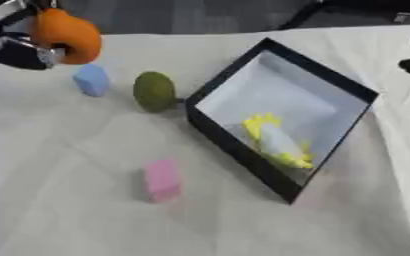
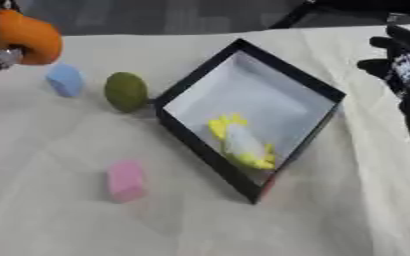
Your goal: Pick up objects on the table and place them in the box.
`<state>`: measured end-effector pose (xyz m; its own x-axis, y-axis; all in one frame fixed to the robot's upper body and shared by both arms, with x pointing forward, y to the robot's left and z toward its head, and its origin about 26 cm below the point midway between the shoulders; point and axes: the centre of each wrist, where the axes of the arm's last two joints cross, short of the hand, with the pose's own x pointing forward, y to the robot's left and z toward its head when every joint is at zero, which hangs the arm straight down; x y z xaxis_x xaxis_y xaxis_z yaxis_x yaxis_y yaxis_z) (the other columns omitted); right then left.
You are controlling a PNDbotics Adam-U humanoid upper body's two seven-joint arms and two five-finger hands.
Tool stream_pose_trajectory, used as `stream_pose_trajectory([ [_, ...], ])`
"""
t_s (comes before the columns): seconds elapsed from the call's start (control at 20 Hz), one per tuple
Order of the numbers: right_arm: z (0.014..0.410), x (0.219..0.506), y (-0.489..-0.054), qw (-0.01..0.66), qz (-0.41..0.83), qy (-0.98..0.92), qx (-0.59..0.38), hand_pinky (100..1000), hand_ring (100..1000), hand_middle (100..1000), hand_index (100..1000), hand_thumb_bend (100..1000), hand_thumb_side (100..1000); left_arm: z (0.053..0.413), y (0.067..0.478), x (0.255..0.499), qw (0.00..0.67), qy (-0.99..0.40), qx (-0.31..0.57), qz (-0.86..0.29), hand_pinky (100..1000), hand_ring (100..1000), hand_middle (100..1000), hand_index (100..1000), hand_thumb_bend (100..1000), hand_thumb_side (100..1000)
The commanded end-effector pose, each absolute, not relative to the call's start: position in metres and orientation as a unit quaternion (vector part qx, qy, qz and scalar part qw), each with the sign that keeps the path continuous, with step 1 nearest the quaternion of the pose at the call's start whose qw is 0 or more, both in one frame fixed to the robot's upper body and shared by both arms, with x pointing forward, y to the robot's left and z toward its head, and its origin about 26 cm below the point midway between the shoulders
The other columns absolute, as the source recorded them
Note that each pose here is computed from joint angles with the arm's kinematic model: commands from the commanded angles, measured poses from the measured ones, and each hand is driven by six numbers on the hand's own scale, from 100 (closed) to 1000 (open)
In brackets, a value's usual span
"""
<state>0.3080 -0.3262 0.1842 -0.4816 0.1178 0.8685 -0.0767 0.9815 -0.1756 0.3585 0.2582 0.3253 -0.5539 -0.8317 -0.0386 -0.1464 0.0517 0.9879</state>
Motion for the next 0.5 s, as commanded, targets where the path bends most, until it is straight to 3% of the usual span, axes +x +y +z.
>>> stream_pose_trajectory([
  [0.05,0.199,0.307,-0.331,0.49,0.103,-0.865,-0.024,891,729,829,913,100,547,0.346,0.224,0.342,0.24,-0.693,0.332,-0.593,701,669,575,573,100,100],
  [0.25,0.213,0.307,-0.333,0.467,0.095,-0.879,-0.033,891,735,829,912,100,535,0.347,0.177,0.343,0.204,-0.707,0.28,-0.617,698,662,571,570,100,100],
  [0.5,0.23,0.307,-0.336,0.445,0.098,-0.889,-0.048,896,748,835,914,100,527,0.326,0.132,0.361,0.203,-0.706,0.242,-0.634,695,659,569,568,100,100],
])
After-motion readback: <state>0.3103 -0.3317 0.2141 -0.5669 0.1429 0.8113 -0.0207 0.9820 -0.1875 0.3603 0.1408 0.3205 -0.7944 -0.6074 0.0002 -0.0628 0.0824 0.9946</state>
